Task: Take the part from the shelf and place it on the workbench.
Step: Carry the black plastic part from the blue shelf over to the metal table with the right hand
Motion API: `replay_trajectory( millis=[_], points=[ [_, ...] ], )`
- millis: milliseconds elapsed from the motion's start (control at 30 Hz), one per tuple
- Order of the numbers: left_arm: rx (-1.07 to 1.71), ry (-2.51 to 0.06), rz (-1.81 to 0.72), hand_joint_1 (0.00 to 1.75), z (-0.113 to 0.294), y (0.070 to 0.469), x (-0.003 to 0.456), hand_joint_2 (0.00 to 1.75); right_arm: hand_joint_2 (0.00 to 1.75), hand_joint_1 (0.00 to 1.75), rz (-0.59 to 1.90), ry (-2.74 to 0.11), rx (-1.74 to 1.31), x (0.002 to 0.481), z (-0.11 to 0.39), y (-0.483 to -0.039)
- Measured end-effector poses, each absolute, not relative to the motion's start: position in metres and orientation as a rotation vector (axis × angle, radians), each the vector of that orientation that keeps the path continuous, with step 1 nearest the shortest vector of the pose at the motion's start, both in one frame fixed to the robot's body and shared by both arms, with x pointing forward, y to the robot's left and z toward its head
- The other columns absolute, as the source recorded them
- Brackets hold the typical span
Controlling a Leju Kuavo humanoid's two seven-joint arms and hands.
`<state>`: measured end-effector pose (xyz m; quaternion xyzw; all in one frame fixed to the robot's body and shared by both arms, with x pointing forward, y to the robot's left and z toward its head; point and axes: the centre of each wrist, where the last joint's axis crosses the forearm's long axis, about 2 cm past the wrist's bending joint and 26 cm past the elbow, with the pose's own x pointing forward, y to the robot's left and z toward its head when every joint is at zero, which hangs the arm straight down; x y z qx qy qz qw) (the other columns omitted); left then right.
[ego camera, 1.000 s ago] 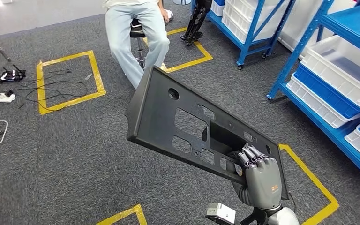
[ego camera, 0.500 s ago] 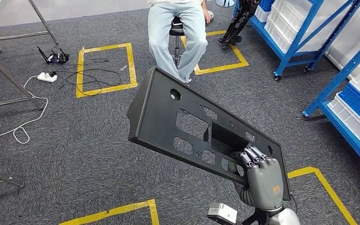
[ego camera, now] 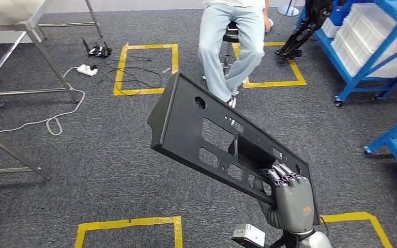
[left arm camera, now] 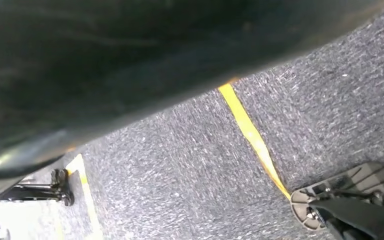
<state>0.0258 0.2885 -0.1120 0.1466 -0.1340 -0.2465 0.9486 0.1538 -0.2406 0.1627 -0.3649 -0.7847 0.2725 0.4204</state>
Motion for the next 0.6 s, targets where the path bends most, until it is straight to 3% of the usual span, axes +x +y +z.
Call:
replay_trajectory(
  millis=[600],
  points=[
    [0.308,-0.240,-0.494,0.00,-0.1126,0.2949,0.0182,0.00,1.75,1.75,0.671,-1.945,-0.905,0.1506,0.1570,-0.2422]
  ],
)
